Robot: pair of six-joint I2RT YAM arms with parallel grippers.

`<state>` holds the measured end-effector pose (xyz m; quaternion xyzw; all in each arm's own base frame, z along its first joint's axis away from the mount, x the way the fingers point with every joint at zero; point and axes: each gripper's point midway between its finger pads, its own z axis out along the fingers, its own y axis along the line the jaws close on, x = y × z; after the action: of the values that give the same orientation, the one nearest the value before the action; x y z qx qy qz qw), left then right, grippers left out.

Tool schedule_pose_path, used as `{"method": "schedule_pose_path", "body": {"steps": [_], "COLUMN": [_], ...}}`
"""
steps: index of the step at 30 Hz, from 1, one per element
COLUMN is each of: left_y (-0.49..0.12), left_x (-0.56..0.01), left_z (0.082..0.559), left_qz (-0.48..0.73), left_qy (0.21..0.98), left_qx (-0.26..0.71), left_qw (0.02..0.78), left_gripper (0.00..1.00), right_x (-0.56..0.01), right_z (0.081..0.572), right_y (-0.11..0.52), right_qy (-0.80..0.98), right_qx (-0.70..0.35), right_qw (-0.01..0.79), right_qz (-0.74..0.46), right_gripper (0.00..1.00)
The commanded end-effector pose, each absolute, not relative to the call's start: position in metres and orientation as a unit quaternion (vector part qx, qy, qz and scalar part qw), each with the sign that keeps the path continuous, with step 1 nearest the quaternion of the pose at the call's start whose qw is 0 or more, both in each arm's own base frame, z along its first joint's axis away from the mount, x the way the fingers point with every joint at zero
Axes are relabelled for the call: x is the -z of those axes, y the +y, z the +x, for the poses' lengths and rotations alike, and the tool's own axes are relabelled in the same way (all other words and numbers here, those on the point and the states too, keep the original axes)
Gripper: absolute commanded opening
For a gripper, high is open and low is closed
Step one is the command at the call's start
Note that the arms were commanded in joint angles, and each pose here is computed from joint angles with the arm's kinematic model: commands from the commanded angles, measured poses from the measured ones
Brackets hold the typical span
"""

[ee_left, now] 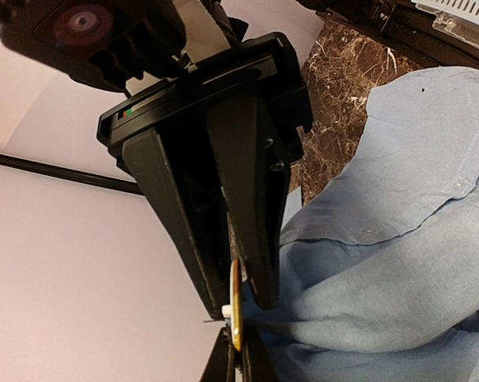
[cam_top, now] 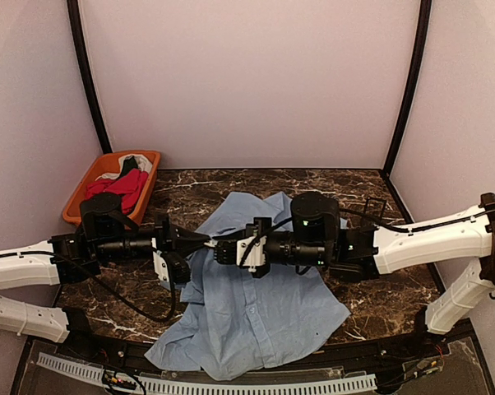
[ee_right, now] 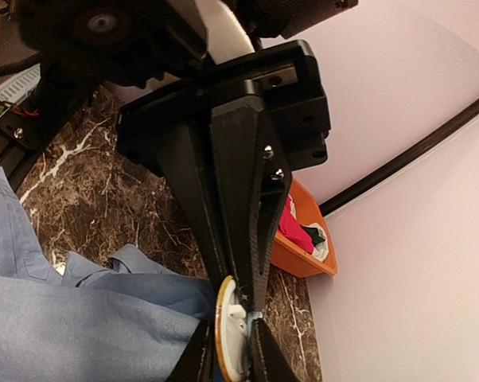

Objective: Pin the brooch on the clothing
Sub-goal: Close the brooch on the flattened clothing.

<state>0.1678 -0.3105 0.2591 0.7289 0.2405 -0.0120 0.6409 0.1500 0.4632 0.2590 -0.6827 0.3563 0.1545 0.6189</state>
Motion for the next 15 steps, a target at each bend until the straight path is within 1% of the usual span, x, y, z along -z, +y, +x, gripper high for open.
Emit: {"method": "schedule_pose_path", "body": {"steps": [1, 4, 7, 15], "left_y": [-0.31, -0.31, -0.309, -0.309], "left_x": [-0.264, -0.259, -0.256, -0.241], "left_z": [0.162, 0.161, 0.161, 0.155], "left_qz": [0.728, 0.736, 0.743, 0.772], "left_qy": [0.221, 0.218, 0.216, 0.195], "left_qx": [0.008, 0.006, 0.004, 0.002], "left_qw": [0.649, 0.641, 0.633, 0.605], "left_gripper": [0.01, 0.01, 0.01, 0.01], "right_x": [-0.274, -0.278, -0.274, -0.259], "right_z": [0.154, 0.153, 0.15, 0.137], "right_y": [0.457, 0.455, 0.455, 0.465], "right_qy": [0.362, 0.354, 0.351, 0.344], "right_qx": [-0.145, -0.142, -0.147, -0.183], "right_qw": [0.642, 0.646, 0.633, 0.585], "right_qz": [-0.66, -0.661, -0.674, -0.711], "right_gripper": [0.2, 0.27, 0.31, 0.31]}}
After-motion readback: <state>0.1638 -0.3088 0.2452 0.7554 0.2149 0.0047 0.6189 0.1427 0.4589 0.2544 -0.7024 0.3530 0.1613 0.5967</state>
